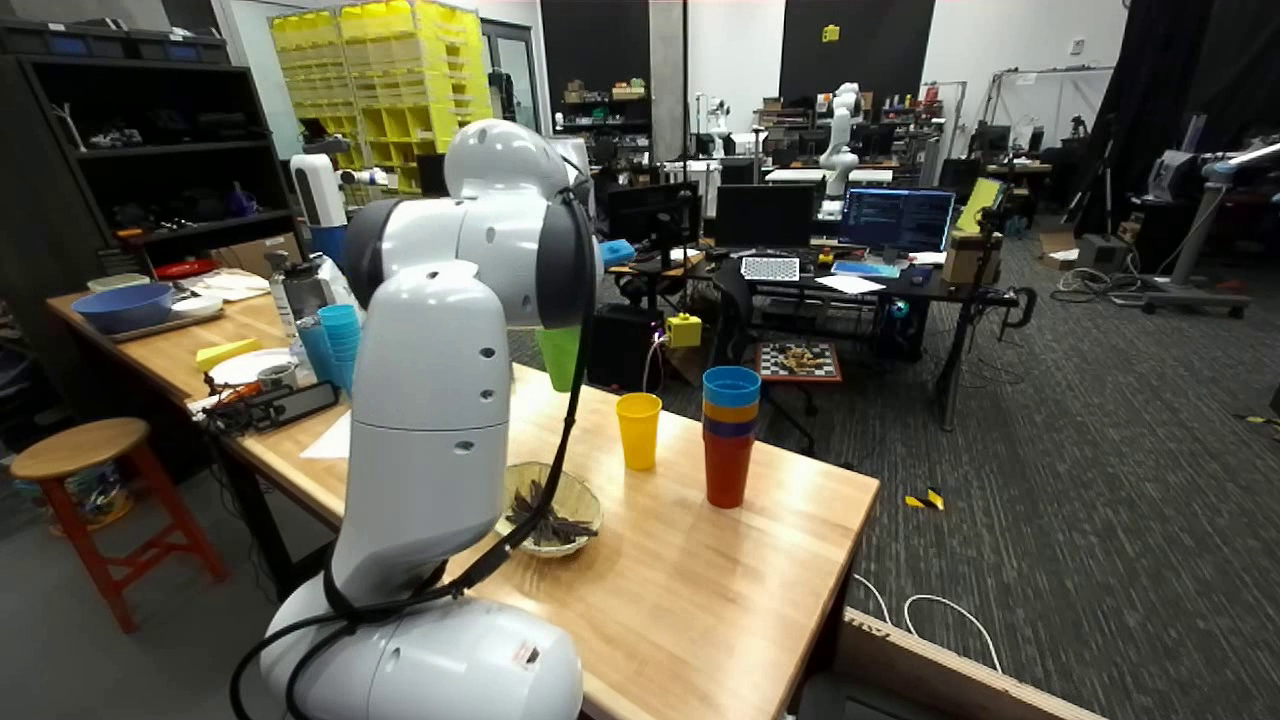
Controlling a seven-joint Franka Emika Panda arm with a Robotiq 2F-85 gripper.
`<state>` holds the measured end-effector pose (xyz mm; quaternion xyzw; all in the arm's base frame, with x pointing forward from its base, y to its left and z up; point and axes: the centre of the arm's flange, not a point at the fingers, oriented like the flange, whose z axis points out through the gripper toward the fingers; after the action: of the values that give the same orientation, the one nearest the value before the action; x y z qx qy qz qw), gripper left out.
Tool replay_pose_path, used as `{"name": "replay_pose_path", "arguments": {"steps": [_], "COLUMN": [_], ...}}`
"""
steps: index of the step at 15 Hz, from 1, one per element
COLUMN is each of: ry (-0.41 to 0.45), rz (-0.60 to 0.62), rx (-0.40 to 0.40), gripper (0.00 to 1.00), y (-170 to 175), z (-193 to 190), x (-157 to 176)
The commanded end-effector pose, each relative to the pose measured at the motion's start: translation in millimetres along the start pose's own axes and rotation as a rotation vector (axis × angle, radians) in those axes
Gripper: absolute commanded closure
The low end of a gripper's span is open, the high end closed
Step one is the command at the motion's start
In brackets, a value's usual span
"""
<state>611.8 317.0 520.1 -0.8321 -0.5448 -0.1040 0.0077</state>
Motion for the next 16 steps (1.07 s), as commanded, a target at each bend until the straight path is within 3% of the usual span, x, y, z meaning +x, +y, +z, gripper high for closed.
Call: {"name": "replay_pose_path", "arguments": {"steps": [1,5,9,16], "ry": [0.028,0.059,0.037,0.051], "rz": [-0.038,-0.056,-0.063,0.049], "rx": [-0.068,-0.197,-0.315,-0.378], "gripper": [0.99,0.99,0.99,0.99], "y": [-8.0,-4.1,8.7,50.0], "z": [-63.4,-123.1,-167.7,-216.9], "x": [-13.7,-32.2,-62.3,-132.5]}}
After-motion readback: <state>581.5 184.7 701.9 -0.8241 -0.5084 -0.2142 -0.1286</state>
